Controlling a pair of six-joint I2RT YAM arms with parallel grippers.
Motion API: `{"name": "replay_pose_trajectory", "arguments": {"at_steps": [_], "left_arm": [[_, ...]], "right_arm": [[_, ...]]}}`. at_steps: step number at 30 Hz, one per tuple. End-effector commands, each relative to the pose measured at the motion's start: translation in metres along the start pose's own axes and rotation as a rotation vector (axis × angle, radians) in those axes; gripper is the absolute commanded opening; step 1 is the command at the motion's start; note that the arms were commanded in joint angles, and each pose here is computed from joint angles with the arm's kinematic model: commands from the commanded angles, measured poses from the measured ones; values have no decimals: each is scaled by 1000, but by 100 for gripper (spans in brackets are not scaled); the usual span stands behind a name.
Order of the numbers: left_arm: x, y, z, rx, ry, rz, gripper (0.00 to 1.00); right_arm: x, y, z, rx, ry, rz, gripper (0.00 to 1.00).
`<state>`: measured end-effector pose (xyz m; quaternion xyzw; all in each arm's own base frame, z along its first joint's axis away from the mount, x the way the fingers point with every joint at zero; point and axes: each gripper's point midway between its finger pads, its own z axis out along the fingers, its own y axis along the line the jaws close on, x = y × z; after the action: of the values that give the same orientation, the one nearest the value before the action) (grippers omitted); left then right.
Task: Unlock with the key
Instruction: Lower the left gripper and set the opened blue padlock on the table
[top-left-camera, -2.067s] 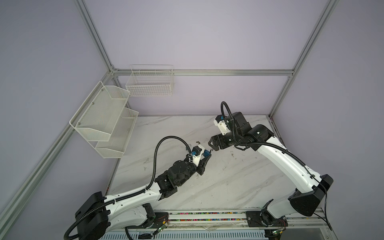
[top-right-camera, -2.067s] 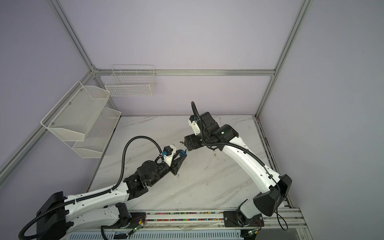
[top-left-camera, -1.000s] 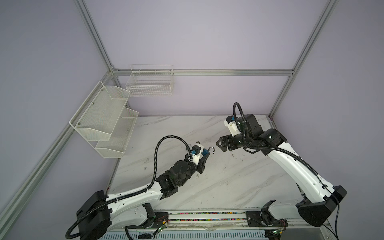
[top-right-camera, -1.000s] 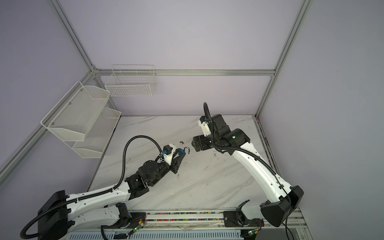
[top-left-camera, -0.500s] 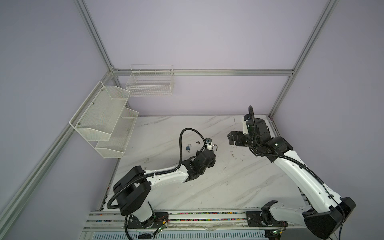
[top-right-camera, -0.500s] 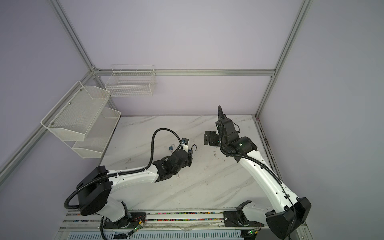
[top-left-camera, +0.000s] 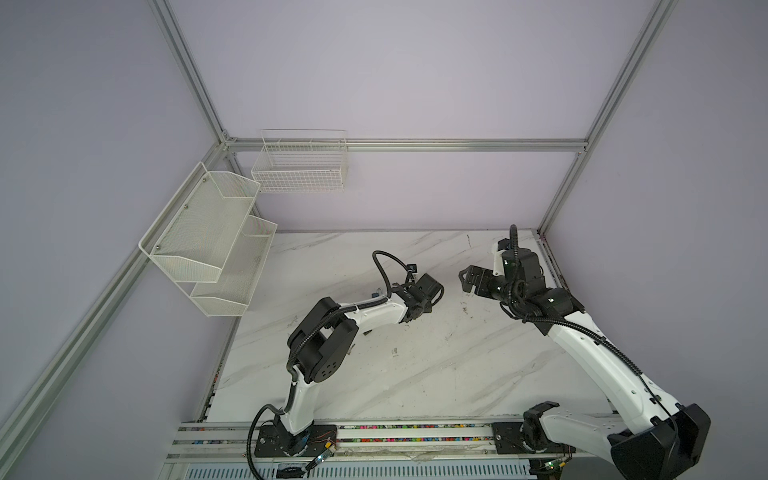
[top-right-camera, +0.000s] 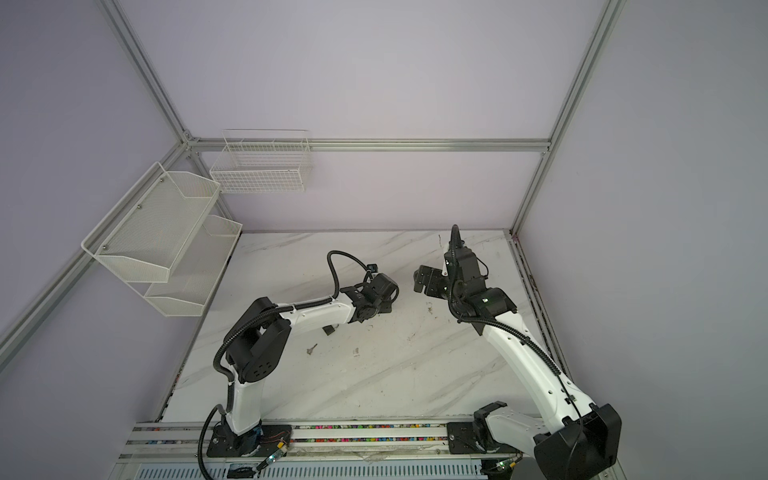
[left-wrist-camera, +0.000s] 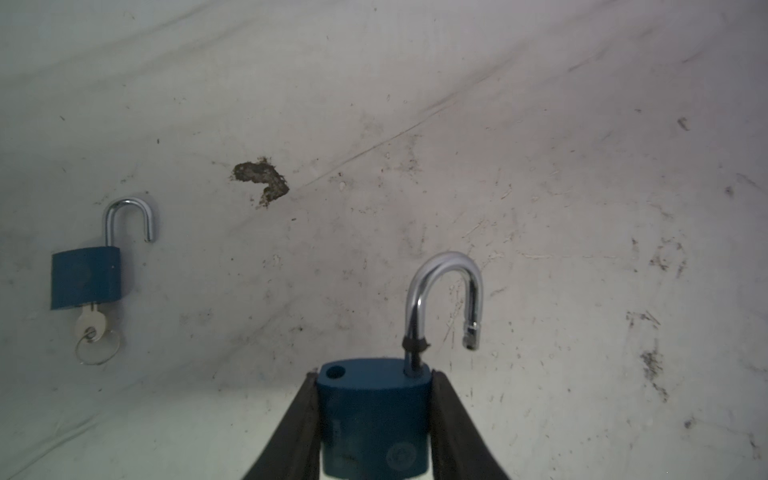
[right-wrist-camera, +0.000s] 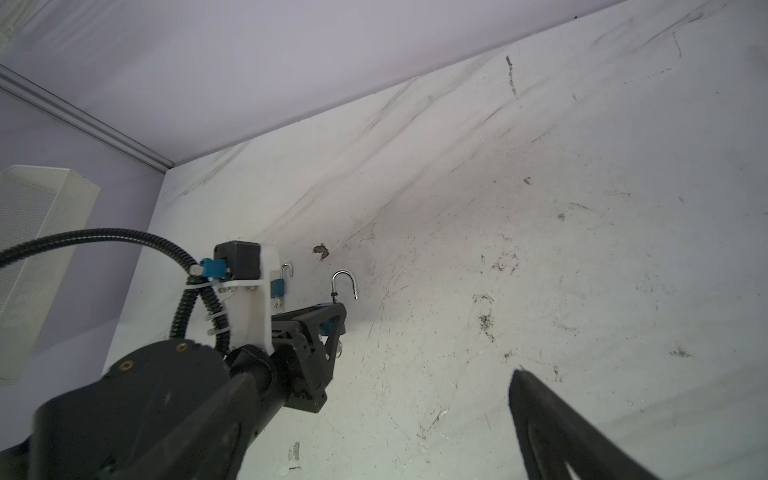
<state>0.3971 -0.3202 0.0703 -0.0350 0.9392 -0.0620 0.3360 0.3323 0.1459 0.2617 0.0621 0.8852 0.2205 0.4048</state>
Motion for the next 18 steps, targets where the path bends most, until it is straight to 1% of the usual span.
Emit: {"name": "replay_pose_trajectory", "arguments": {"at_steps": [1,4,7,10,18], "left_arm": [[-28,-22,-12,46,-21,-81,0],[-24,-25,-4,44,12,-65,0],[-19,-23,5,13,43,-52,0],[-16,-21,10,-2,54,-53,0],[-9,-14,17,-40,72,-48,19]], "right_arm": [[-2,7,-1,-41,-11,23,97],[-1,7,0,-49,-5,23,97],[-3,13,-3,-80,-13,20,97],[-4,13,-4,-79,-18,21,97],[0,15,-2,-92,-3,15,97]]}}
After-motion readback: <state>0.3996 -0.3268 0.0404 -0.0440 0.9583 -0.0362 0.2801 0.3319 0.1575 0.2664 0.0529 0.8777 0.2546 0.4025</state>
